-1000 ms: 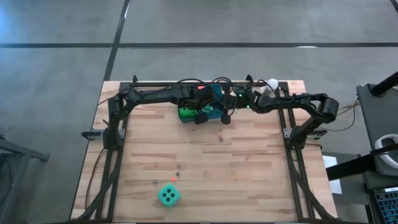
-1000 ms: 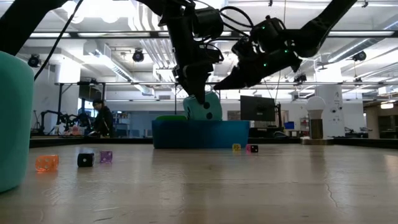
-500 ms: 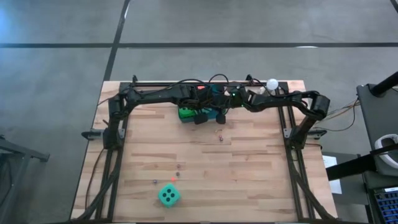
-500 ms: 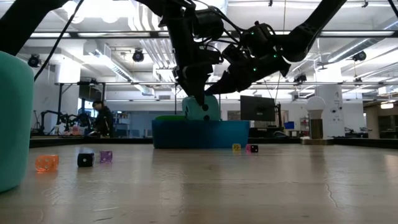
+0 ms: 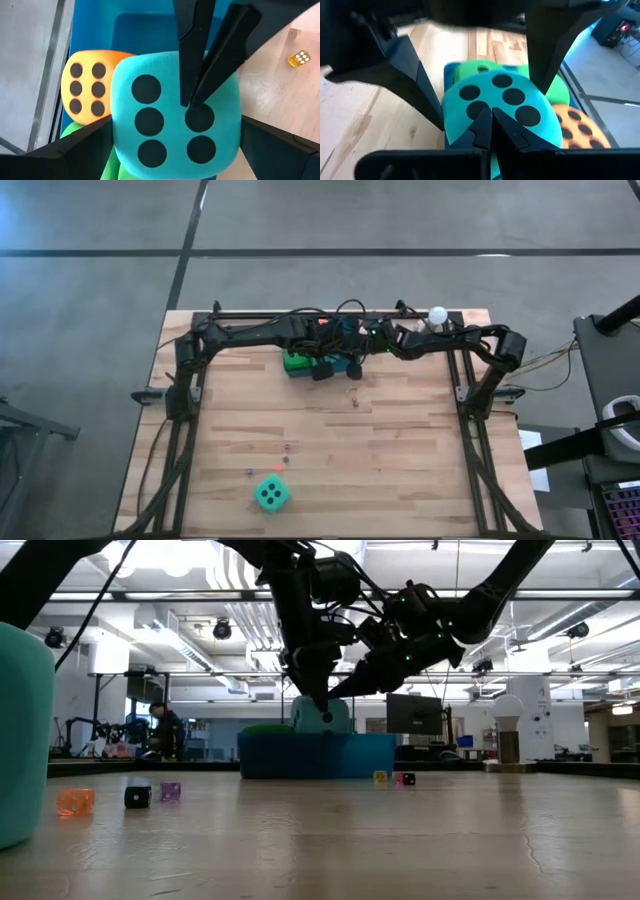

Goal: Pick & Place Dice
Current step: Put the top blue dice into the blue bin

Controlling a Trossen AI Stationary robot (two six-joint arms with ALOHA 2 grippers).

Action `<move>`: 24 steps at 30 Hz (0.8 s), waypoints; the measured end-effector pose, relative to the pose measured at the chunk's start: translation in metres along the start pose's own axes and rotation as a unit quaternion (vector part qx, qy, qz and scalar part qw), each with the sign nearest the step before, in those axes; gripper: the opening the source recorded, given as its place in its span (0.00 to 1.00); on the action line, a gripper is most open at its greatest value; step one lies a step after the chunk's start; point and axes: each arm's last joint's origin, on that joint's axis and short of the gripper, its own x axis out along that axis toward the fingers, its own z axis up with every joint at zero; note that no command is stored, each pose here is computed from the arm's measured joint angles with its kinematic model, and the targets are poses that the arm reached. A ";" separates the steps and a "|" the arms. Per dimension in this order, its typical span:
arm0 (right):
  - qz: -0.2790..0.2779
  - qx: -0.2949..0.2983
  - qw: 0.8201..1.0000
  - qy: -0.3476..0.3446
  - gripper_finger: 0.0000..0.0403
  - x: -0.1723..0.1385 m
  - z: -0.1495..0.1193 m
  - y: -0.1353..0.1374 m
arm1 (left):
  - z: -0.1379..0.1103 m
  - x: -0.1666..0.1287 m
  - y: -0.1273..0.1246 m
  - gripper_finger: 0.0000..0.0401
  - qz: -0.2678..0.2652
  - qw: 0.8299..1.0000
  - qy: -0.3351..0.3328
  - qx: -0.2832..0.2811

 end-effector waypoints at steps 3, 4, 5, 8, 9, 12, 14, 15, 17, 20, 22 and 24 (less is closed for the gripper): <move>-0.001 0.011 1.000 0.008 0.02 0.001 -0.003 -0.001 | 0.000 0.000 0.000 0.99 -0.001 1.000 0.001 0.000; -0.001 0.012 1.000 0.009 0.02 0.001 -0.004 -0.001 | 0.000 0.000 0.000 0.99 -0.001 1.000 0.000 0.000; -0.002 0.013 1.000 0.009 0.02 0.000 -0.004 -0.001 | 0.000 0.000 0.000 0.99 -0.001 1.000 0.000 0.000; -0.003 0.014 1.000 0.009 0.02 -0.001 -0.004 -0.002 | 0.000 0.000 0.000 0.99 0.000 1.000 -0.002 0.000; -0.003 0.014 1.000 0.009 0.02 -0.001 -0.003 -0.002 | 0.000 0.000 0.000 0.99 0.001 1.000 -0.002 0.000; -0.005 0.010 1.000 0.003 0.02 -0.003 0.002 -0.003 | 0.000 0.000 0.000 0.98 0.002 1.000 -0.002 -0.001; -0.007 0.001 1.000 -0.009 0.02 -0.004 0.009 -0.005 | 0.000 0.000 0.000 0.98 0.003 1.000 -0.002 0.000; -0.006 -0.004 1.000 -0.015 0.02 -0.004 0.013 -0.006 | 0.000 0.000 0.000 0.98 0.003 1.000 -0.002 0.000; -0.002 -0.013 1.000 -0.027 0.02 -0.003 0.018 -0.007 | 0.001 0.000 0.000 0.99 0.003 1.000 -0.004 -0.001; 0.003 -0.018 0.999 -0.028 0.02 -0.001 0.019 -0.007 | 0.001 0.000 0.000 0.99 0.003 1.000 -0.004 -0.001; 0.006 -0.022 0.999 -0.025 0.02 0.002 0.017 -0.007 | 0.001 0.000 0.000 0.99 0.002 1.000 -0.004 -0.001; 0.008 -0.024 0.999 -0.024 0.02 0.003 0.015 -0.007 | 0.001 0.000 0.000 0.98 0.002 1.000 -0.004 -0.001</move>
